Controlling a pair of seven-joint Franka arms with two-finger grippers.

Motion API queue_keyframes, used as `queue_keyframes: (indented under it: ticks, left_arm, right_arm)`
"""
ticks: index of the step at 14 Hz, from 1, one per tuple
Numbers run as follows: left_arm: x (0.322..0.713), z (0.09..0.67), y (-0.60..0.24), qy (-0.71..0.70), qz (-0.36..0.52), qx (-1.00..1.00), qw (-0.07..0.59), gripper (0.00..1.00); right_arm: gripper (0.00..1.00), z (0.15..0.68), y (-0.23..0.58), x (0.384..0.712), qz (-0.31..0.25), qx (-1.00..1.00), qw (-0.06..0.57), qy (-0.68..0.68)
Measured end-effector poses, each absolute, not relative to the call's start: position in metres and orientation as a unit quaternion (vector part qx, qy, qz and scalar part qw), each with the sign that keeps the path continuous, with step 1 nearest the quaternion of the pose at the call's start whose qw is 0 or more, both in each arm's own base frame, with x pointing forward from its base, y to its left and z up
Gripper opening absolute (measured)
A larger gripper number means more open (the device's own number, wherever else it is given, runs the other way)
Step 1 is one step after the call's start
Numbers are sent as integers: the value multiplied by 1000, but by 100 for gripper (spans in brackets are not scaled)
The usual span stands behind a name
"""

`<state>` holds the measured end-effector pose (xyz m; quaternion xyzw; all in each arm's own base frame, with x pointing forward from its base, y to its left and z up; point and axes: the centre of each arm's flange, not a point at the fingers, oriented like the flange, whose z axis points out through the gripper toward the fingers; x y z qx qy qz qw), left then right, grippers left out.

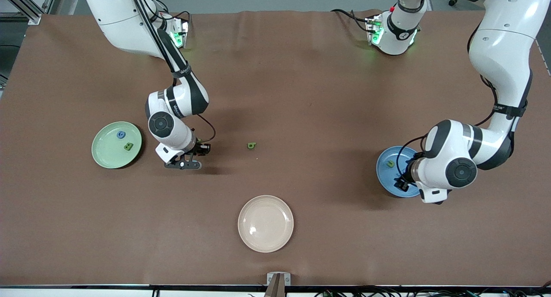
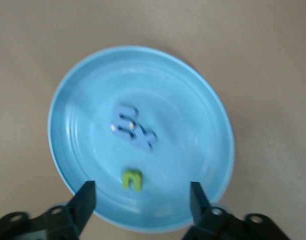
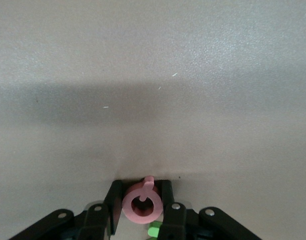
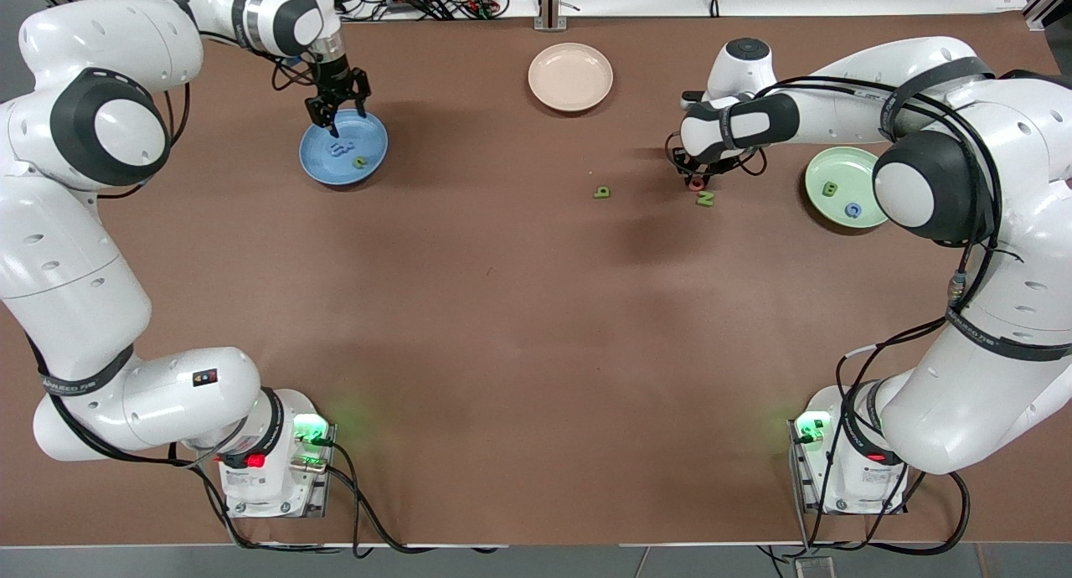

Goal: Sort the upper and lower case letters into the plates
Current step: 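Release x on the blue plate while the right gripper carries pink d, then move the left gripper to green b while the right gripper releases d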

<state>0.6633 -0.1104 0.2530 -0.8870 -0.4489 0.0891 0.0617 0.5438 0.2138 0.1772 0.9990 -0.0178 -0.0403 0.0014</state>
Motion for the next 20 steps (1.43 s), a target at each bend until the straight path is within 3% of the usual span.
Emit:
queue_keyframes:
  ticks: [1, 7, 12, 17, 20]
  left_arm:
    - [662, 265, -126, -442, 86, -891, 52, 99]
    - [615, 323, -285, -356, 85, -931, -3, 100]
    - [553, 313, -425, -258, 53, -964, -22, 100]
    - [552, 286, -482, -237, 14, -971, -37, 96]
    - [553, 266, -517, -298, 5, -952, -67, 93]
  right_arm:
    - [36, 177, 212, 545, -40, 999, 1, -20]
    - [36, 204, 170, 556, -61, 998, -1, -33]
    - [36, 249, 74, 549, -58, 998, -24, 20]
    - [36, 237, -34, 525, -74, 995, -41, 58]
    - [36, 232, -85, 515, -74, 993, -49, 72]
